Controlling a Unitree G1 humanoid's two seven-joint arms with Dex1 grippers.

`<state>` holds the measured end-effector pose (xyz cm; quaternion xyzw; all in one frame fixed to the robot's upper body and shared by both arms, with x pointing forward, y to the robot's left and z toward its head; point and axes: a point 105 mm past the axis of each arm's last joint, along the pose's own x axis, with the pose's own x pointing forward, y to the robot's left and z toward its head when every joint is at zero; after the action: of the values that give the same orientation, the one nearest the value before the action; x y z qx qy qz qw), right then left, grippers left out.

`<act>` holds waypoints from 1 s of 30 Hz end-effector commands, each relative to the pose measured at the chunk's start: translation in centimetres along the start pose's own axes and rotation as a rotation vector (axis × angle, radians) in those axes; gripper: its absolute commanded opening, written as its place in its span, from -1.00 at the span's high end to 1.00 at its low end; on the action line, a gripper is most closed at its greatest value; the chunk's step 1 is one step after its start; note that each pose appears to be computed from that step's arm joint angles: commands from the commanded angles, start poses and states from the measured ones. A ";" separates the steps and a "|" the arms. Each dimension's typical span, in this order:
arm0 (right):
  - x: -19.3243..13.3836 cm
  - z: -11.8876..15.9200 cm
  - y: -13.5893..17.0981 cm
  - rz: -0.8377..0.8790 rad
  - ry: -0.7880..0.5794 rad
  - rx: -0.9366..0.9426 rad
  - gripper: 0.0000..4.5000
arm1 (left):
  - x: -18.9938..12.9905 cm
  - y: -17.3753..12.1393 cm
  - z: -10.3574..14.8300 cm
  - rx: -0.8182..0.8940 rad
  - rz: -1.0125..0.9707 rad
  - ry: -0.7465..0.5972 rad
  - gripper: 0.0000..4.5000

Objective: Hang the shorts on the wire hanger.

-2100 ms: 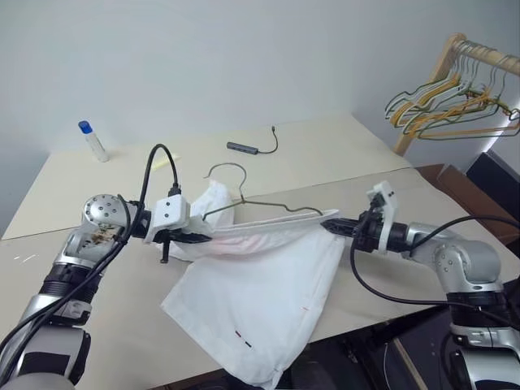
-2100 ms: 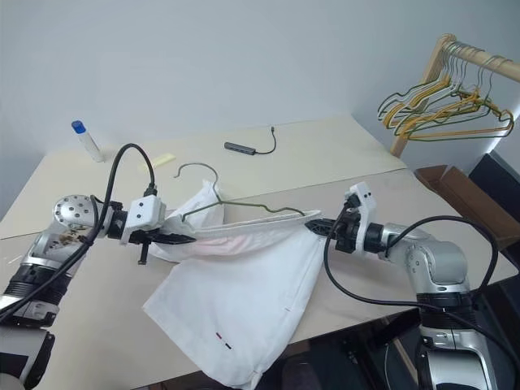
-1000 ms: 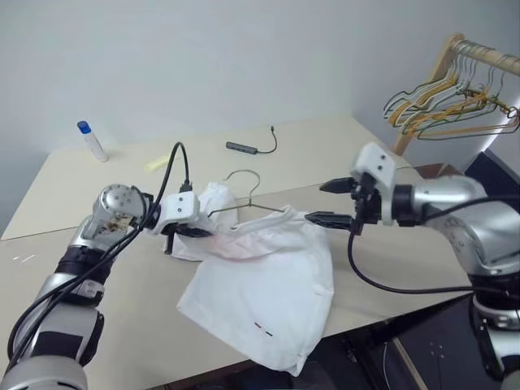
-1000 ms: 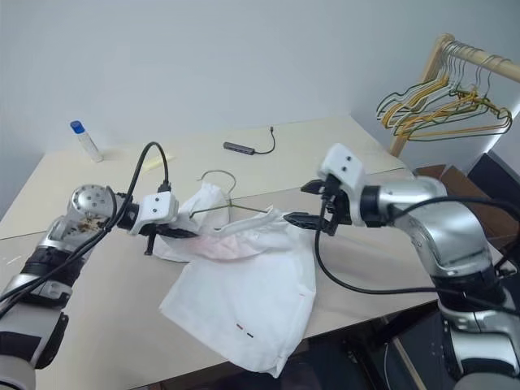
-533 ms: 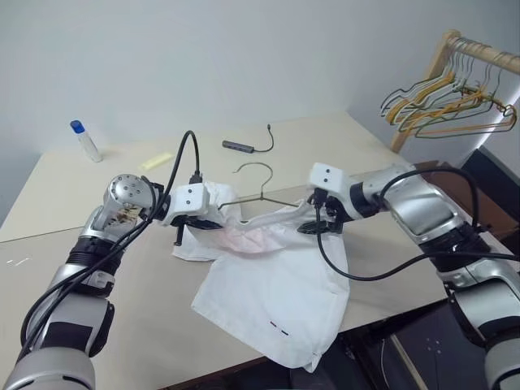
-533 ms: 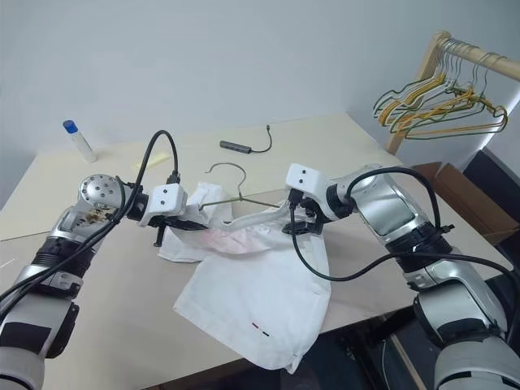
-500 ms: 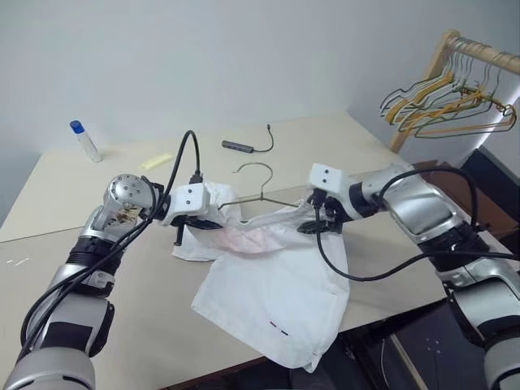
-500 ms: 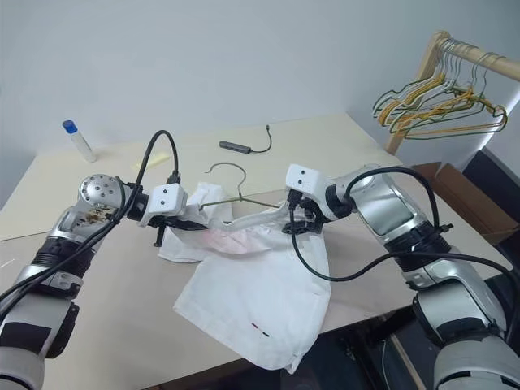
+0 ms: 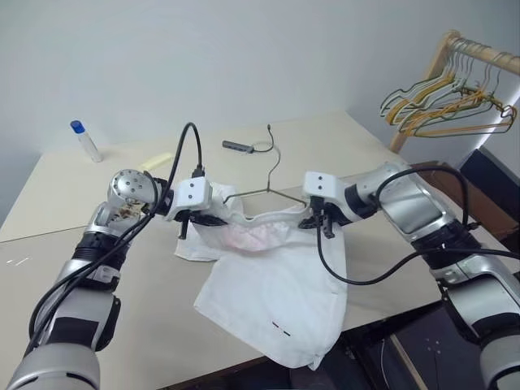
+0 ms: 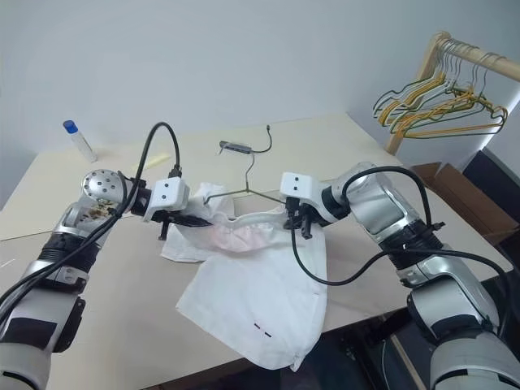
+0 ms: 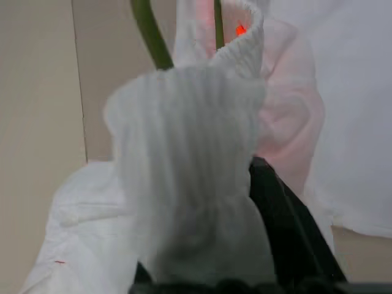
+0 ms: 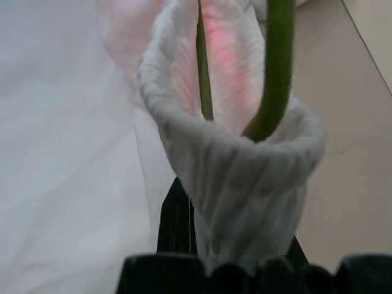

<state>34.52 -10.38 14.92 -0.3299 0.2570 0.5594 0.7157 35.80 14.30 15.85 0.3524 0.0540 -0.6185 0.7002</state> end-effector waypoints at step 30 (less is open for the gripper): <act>-13.3 -7.6 4.7 -0.444 -0.323 0.862 1.00 | -5.1 4.2 10.7 -0.163 0.340 -0.605 -0.99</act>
<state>27.15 -23.23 17.26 0.0404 0.3024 0.2967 0.9050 35.29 12.54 26.29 0.1070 -0.1346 -0.5643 0.8075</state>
